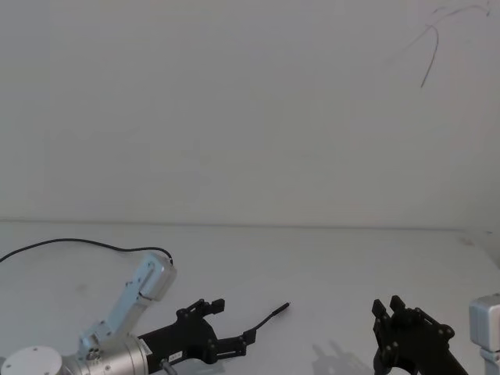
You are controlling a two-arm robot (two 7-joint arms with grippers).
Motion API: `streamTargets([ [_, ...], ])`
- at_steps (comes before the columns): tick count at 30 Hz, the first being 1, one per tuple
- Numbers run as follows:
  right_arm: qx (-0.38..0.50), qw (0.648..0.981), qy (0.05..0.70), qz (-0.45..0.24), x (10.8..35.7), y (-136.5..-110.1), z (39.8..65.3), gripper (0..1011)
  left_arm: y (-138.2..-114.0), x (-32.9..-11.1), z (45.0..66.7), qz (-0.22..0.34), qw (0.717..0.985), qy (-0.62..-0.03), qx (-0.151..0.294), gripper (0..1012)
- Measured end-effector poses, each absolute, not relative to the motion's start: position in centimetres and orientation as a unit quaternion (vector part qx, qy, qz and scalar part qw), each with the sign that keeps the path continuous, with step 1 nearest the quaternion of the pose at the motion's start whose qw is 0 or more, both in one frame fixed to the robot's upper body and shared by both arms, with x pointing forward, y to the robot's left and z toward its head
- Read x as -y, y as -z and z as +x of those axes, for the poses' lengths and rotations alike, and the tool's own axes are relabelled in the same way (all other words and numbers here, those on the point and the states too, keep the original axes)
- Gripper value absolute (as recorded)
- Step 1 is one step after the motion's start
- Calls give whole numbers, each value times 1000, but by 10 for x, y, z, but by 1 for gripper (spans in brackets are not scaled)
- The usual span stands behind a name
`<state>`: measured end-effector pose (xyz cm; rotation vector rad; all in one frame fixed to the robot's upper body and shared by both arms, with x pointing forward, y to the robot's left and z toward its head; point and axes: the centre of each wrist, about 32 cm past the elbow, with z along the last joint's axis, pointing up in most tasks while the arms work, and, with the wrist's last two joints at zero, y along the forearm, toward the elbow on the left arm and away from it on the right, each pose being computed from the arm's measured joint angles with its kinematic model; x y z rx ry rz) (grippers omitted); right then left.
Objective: Pick up the data cable with the one hand.
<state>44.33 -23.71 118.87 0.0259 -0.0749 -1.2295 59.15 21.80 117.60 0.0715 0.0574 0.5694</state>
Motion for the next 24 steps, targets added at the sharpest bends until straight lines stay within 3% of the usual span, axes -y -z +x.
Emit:
streamTargets([
  [14, 35, 816, 577, 12, 237, -1189, 443, 251, -1165, -208, 597, 8, 959, -280, -33, 1001],
  [24, 35, 816, 577, 12, 237, -1189, 443, 251, -1172, -200, 600, 32, 962, -272, 0, 1001],
])
